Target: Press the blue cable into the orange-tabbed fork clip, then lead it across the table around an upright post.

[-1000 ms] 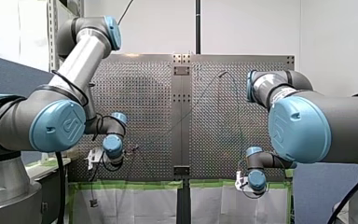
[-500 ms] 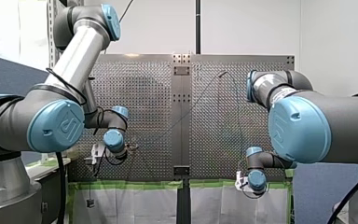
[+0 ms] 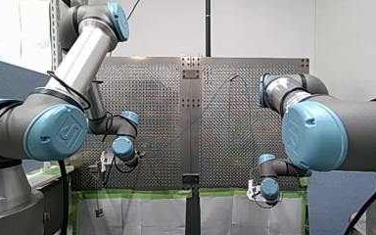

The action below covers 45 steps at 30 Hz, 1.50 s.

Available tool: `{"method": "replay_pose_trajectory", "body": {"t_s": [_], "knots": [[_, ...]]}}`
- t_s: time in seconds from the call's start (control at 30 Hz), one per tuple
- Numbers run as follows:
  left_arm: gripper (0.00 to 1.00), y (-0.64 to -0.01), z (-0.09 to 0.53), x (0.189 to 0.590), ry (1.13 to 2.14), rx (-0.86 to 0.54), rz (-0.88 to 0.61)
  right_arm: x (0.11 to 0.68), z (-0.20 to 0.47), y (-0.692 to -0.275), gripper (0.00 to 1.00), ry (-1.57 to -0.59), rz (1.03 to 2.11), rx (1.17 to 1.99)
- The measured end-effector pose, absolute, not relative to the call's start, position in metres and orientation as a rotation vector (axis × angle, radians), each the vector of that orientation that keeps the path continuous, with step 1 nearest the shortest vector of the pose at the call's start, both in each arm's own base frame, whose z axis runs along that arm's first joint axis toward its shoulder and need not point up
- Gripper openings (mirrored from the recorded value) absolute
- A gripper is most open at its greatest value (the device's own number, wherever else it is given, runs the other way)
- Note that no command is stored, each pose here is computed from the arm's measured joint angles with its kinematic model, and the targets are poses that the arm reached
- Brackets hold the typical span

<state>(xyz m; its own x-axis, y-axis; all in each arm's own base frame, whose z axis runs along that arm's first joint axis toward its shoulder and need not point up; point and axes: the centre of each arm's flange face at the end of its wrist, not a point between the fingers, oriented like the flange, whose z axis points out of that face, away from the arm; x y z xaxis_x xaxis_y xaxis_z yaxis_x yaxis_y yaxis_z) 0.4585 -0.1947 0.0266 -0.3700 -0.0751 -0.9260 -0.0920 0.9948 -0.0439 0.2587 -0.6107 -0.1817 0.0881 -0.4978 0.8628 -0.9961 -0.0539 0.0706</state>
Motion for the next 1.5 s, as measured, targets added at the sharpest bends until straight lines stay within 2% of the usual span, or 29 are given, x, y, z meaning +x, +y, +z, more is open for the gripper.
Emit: {"method": "replay_pose_trajectory", "body": {"t_s": [1.5], "knots": [[1.0,-0.217,0.029,0.444,1.89,-0.127,0.034,0.261,-0.182,-0.61,0.0,-1.498,0.877,1.653]]}}
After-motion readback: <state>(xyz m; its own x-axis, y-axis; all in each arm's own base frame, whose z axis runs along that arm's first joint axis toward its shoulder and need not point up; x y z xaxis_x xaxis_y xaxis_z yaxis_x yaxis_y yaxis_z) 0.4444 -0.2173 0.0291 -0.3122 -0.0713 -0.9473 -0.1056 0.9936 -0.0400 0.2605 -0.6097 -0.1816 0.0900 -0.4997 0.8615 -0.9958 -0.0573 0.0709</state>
